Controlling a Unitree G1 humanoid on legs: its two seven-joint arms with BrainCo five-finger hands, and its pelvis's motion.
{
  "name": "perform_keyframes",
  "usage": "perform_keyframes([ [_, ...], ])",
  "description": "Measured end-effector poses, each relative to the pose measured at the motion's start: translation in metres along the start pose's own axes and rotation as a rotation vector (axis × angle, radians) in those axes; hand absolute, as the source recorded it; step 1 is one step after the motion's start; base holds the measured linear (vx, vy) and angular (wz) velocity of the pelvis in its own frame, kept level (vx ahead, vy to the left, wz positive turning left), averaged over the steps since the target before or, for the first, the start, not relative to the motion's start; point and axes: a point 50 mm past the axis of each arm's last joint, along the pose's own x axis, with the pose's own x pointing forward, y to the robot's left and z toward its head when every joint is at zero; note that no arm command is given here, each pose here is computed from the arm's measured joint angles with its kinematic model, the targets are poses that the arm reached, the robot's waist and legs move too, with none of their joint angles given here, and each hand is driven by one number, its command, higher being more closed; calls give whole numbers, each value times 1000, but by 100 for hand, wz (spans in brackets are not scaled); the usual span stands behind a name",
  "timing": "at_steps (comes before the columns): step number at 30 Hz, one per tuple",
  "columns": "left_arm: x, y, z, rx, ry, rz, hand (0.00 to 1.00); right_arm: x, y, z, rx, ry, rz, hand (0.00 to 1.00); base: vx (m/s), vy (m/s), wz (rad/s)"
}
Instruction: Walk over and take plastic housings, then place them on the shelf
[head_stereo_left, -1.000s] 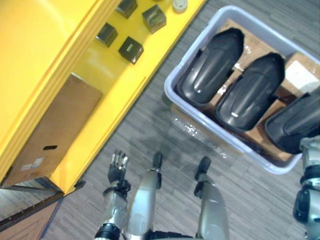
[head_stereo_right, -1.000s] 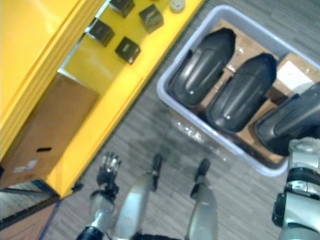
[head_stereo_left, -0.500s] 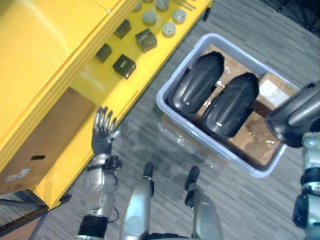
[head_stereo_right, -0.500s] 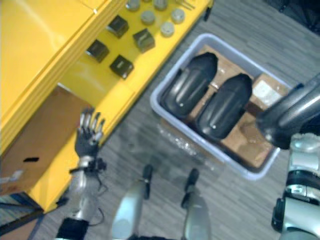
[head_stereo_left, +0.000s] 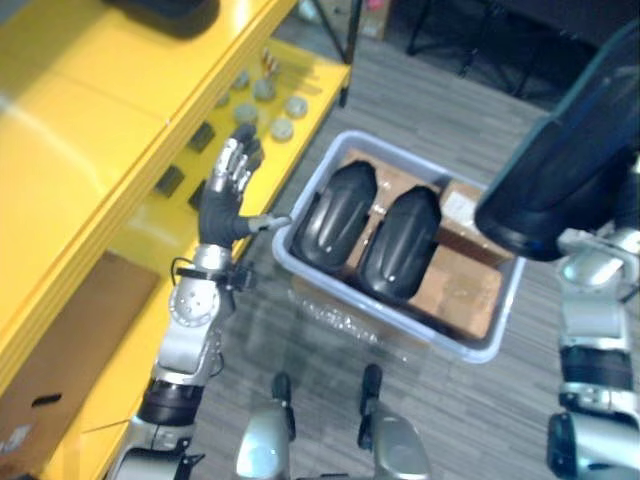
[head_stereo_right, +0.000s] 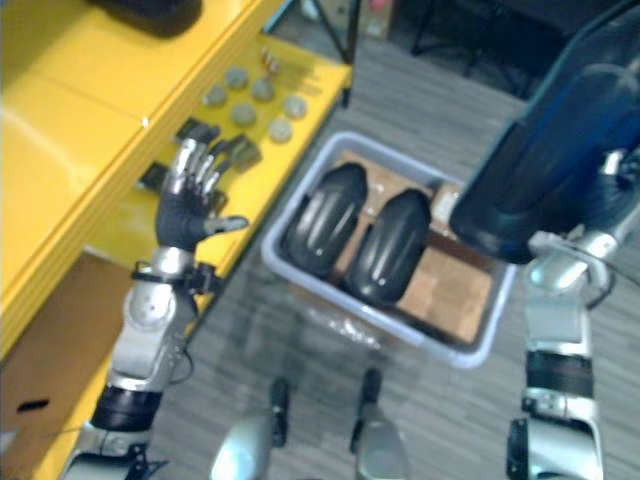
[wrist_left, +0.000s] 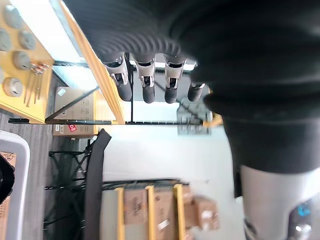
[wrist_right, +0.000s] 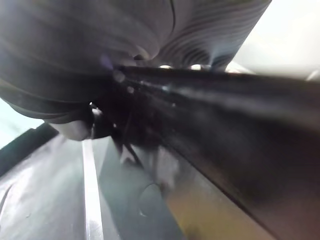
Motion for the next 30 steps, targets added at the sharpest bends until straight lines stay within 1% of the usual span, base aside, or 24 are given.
perform_keyframes([
  [2,2,4,-13,19,82,43,0,-4,1,5,7,-46,13,100,37,-2,-8],
  [3,2,6,-19,49,120,66,0,-5,1,8,21,-66,19,100,-3,-8,-5],
  [6,0,10,-32,71,198,92,0,-12,6,10,29,-90,43,100,-23,2,1],
  [9,-3,12,-45,79,283,100,0,-21,16,16,55,-133,102,100,-62,-13,-2],
  [11,-7,13,-56,61,353,97,0,-27,22,20,80,-146,139,100,-72,-20,-4],
  [14,-14,11,-74,-39,472,78,0,-33,29,24,108,-161,182,100,-44,-8,-10],
  [16,-20,1,-86,-155,551,34,0,-38,33,26,115,-171,219,100,-40,-5,-6],
  [17,-21,-1,-88,-198,563,23,0,-39,34,26,116,-171,229,100,0,0,0],
  [18,-22,-7,-90,-283,578,0,0,-41,36,26,116,-172,245,100,0,0,0],
  [19,-22,-13,-90,-339,580,-19,0,-45,39,27,118,-173,263,100,0,0,0],
  [20,-22,-16,-90,-370,580,-30,0,-47,41,27,120,-171,275,100,0,0,0],
  [22,-24,-27,-91,-415,594,-74,0,-58,51,26,123,-157,333,100,0,0,0],
  [25,-25,-33,-92,-427,599,-89,0,-69,61,22,99,-145,399,100,0,0,0],
  [30,-27,-40,-92,-437,598,-125,0,-80,71,24,106,-135,447,100,-19,9,1],
])
